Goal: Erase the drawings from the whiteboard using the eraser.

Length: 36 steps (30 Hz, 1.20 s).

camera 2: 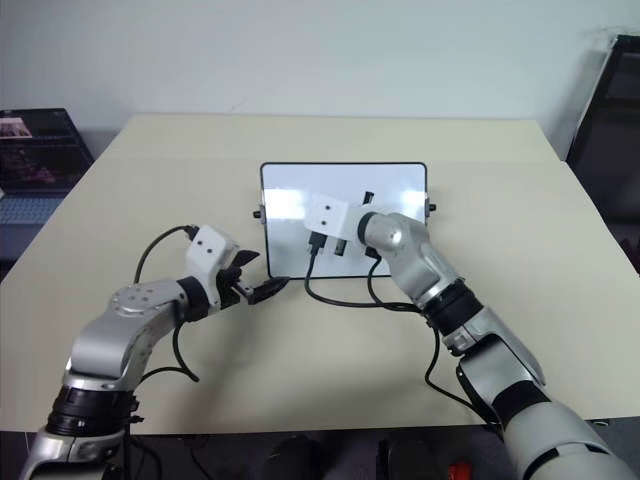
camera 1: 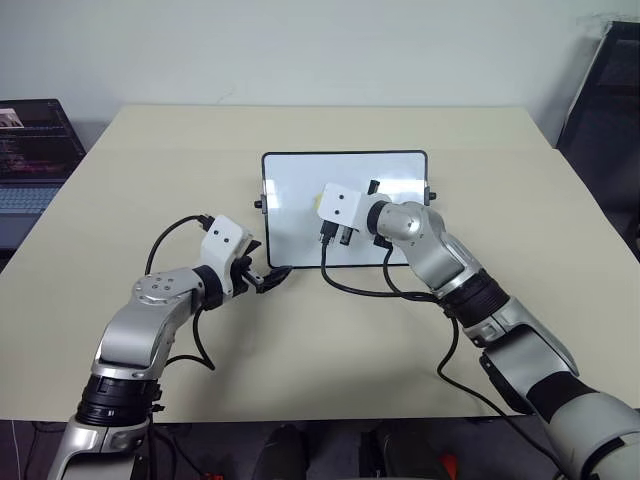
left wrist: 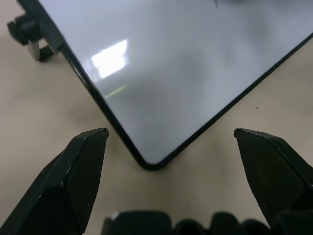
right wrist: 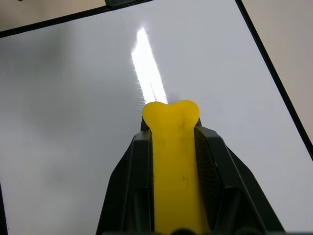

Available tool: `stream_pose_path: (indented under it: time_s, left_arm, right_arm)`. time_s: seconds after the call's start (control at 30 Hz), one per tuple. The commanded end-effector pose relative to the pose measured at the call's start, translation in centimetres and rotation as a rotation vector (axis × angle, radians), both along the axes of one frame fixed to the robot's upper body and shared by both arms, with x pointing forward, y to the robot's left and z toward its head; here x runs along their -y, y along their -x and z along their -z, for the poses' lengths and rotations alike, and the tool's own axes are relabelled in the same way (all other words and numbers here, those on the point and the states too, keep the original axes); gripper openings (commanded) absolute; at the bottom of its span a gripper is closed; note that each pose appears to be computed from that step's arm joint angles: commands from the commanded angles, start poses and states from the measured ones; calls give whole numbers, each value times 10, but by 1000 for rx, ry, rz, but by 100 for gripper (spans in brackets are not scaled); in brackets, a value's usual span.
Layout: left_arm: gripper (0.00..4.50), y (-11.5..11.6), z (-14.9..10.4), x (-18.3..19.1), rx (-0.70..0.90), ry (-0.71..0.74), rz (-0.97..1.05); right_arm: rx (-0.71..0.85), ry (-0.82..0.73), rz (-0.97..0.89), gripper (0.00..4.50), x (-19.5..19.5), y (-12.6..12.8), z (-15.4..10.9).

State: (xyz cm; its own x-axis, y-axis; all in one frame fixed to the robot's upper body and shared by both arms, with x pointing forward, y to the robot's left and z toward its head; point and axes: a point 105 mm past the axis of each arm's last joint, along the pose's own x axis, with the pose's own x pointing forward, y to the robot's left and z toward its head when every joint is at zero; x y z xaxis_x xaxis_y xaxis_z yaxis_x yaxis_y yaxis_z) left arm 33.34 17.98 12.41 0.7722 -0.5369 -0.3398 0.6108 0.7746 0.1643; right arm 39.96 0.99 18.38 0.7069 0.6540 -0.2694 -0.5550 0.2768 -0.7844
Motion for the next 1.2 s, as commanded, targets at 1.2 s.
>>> stream_pose_path:
  time_s: [1.2]
  left_arm:
    - [450, -12, -33, 22, 156, 109, 49]
  right_arm:
    - [-270, -461, 101, 83, 93, 90, 6]
